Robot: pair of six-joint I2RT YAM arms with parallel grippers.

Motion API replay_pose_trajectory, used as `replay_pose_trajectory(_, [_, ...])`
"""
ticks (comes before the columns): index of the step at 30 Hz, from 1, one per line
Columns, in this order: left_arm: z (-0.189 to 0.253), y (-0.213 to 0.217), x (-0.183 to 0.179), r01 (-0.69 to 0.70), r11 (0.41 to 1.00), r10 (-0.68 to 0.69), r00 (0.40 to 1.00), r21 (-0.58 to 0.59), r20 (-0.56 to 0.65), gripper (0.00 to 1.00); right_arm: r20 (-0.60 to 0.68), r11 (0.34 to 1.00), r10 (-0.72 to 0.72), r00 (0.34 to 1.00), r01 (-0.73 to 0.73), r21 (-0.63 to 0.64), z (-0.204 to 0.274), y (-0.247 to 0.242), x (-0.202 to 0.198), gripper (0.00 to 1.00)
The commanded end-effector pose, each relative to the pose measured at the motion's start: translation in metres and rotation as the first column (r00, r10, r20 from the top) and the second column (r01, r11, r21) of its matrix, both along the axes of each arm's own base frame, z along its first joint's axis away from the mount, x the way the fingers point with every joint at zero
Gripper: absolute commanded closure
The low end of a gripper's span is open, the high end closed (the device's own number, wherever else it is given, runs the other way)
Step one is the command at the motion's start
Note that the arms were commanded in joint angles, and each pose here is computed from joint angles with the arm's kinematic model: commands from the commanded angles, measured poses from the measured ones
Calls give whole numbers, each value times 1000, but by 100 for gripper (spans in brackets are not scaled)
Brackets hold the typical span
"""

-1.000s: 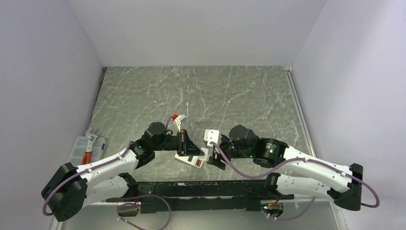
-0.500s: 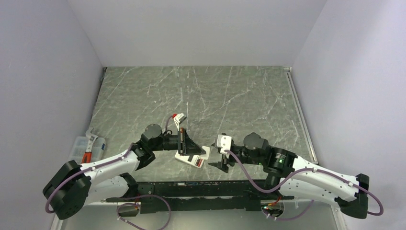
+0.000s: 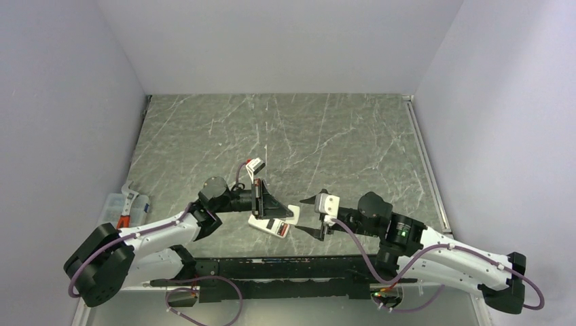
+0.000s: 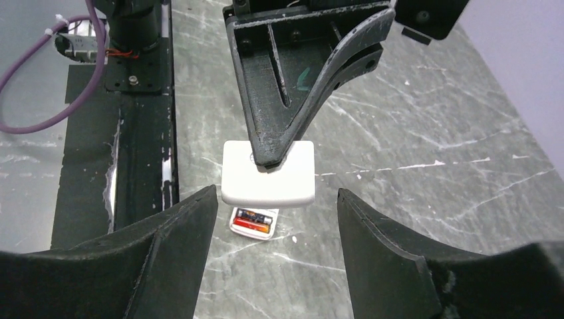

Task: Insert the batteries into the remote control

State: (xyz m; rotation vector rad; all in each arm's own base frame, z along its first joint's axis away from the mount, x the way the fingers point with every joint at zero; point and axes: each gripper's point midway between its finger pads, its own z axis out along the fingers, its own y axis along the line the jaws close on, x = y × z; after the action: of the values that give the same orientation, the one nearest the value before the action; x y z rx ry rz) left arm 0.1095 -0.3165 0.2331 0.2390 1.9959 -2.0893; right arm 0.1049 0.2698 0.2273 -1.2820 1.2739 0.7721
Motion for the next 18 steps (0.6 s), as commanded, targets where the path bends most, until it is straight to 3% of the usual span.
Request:
replay_pose_trajectory(1, [11,1,-6,27,998,-25,999,-54,27,100,75,996,17,997,-23,81,24,1,-2,32])
replay_pose_trajectory(18, [21,-2,-3,37,993,-39,999,-115,-18,100,85,996,67,994,-71,51,19,6,-11,34])
